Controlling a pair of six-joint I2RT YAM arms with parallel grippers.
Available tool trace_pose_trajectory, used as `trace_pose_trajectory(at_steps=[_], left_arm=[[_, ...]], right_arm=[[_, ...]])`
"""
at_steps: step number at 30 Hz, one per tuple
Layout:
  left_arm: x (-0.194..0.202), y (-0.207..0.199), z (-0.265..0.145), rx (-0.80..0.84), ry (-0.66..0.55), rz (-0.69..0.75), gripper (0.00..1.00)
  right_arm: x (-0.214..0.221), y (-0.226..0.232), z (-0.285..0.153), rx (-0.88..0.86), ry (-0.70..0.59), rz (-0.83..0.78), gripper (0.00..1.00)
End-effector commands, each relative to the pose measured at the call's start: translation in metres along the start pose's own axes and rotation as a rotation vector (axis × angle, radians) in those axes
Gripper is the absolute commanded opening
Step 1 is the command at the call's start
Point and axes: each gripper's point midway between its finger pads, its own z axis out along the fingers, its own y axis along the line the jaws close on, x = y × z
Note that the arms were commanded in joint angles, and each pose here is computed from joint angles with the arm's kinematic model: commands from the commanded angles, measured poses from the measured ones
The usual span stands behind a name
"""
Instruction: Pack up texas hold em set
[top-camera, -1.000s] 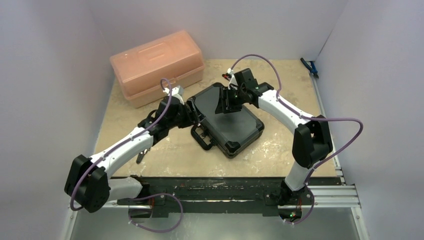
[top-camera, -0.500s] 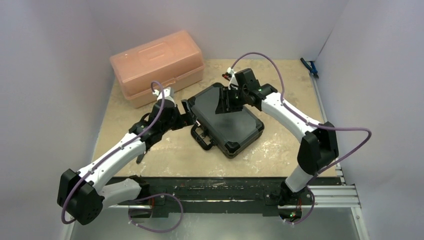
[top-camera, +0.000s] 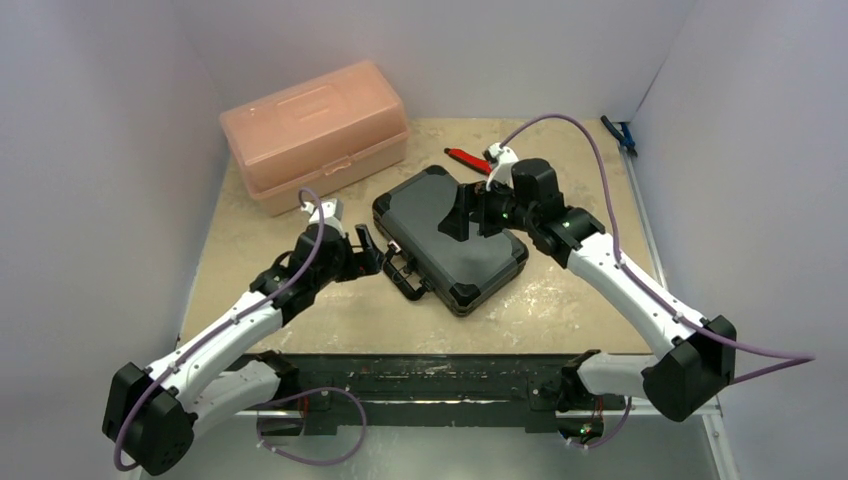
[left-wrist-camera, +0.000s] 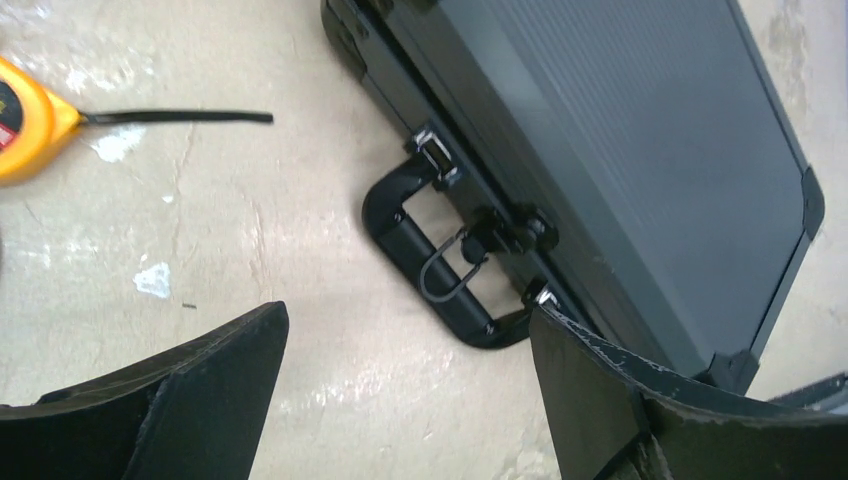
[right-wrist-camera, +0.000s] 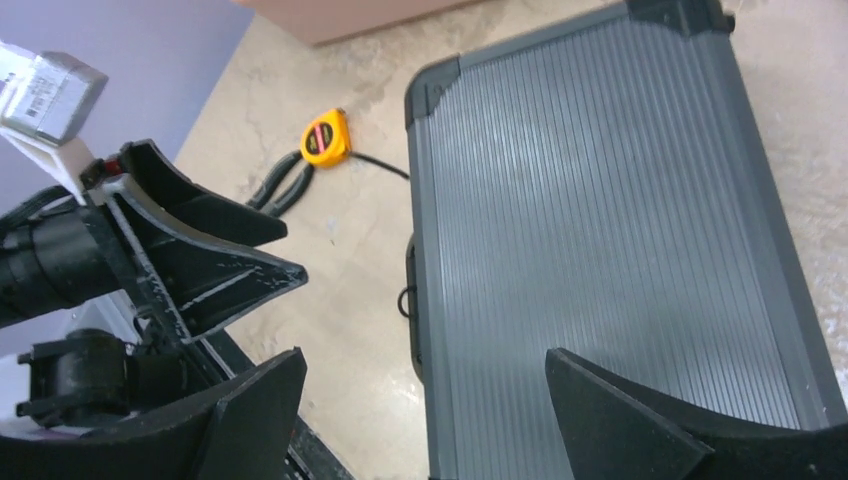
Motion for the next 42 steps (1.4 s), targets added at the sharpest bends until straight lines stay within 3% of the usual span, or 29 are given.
trace_pose_trajectory(at_steps=[1, 12, 18, 24, 31, 42], left_arm=[[0.015, -0.002, -0.006, 0.086, 0.013, 0.014, 0.90], [0.055, 0.015, -0.007, 0.097, 0.095, 0.017, 0.82], [0.066, 0.024, -0.004, 0.068, 0.130, 0.012, 0.80], [0.076, 0.032, -0.005, 0.041, 0.158, 0.012, 0.78], [0.087, 0.045, -0.008, 0.000, 0.185, 0.030, 0.77], [0.096, 0.048, -0.004, -0.002, 0.208, 0.026, 0.76]], right_arm=[[0.006, 0.006, 0.005, -0.069, -0.033, -0.024, 0.95], [0.050, 0.034, 0.045, -0.119, 0.019, -0.038, 0.69], [0.068, 0.046, 0.072, -0.116, 0.063, -0.062, 0.41], [0.080, 0.038, 0.093, -0.079, 0.109, -0.076, 0.22], [0.100, 0.025, 0.107, -0.038, 0.158, -0.067, 0.10], [0.150, -0.012, 0.123, 0.080, 0.254, 0.003, 0.01]])
